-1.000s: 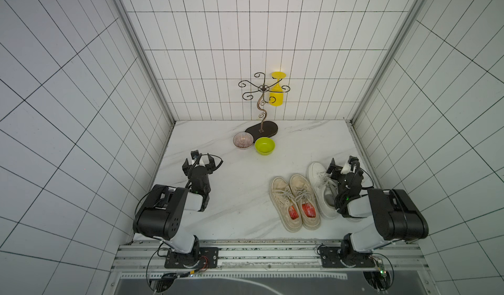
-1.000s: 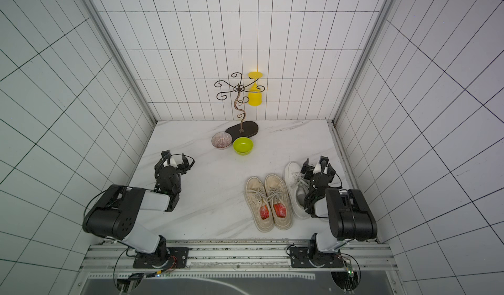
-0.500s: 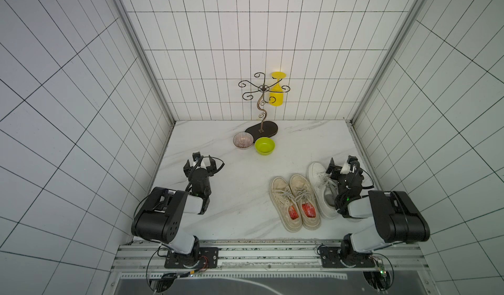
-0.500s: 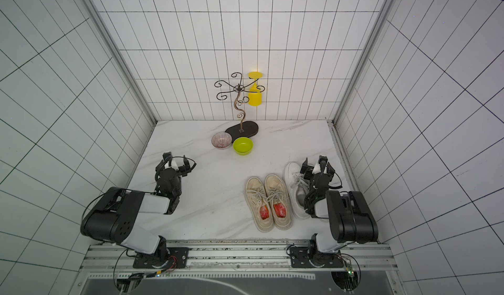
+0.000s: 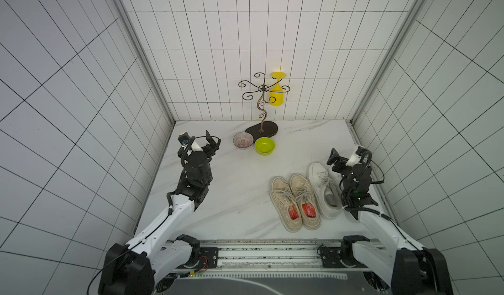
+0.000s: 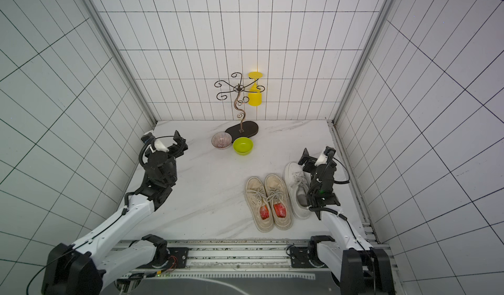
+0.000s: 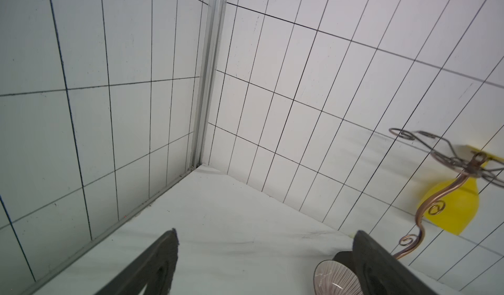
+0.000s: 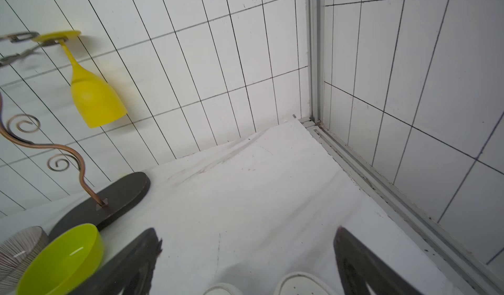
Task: Remove the insole from the shoe
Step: Move the shoe to the center of the board.
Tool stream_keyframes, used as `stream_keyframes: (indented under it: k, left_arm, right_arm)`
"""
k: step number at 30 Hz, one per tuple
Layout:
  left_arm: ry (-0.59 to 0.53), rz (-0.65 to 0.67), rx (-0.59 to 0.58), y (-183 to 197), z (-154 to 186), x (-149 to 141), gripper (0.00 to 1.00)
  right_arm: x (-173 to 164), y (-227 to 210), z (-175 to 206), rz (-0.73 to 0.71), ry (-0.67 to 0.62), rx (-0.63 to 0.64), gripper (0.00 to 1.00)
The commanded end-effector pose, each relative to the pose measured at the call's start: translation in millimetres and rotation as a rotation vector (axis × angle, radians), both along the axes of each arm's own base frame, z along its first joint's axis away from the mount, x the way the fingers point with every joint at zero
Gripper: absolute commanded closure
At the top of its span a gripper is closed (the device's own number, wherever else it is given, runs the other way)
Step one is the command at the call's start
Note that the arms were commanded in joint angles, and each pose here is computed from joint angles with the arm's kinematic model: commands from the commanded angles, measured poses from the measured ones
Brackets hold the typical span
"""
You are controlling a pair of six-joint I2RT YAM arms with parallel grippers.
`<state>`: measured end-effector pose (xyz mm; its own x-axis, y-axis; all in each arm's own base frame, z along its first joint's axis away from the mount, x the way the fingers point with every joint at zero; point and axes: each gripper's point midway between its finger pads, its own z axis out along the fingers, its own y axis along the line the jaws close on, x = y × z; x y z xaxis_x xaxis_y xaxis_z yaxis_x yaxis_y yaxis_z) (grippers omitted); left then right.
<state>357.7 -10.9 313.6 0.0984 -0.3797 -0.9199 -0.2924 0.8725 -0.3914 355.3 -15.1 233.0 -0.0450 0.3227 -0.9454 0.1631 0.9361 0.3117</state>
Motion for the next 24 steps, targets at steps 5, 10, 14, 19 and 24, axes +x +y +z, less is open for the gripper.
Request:
stream_keyframes:
  k: [5, 10, 14, 19, 24]
  left_arm:
    - [0.361, -0.244, -0.378, -10, -113, -34, 0.02]
    - [0.617, -0.288, -0.276, -31, -157, -65, 0.03]
    - [0.653, -0.388, -0.184, -68, -164, -82, 0.03]
    - [0.669, -0.484, -0.066, -108, -159, -102, 0.03]
    - [0.692, -0.524, -0.016, -120, -164, -116, 0.03]
  right_arm:
    - [-20, 38, 14, 0.201, 0.112, 0.281, 0.0]
    - [-32, 72, -2, 0.33, 0.291, 0.182, 0.0]
    - [-48, 120, -14, 0.45, 0.406, 0.087, 0.01]
    - [-80, 172, -24, 0.571, 0.526, -0.027, 0.04]
    - [-126, 206, -40, 0.698, 0.638, -0.104, 0.14]
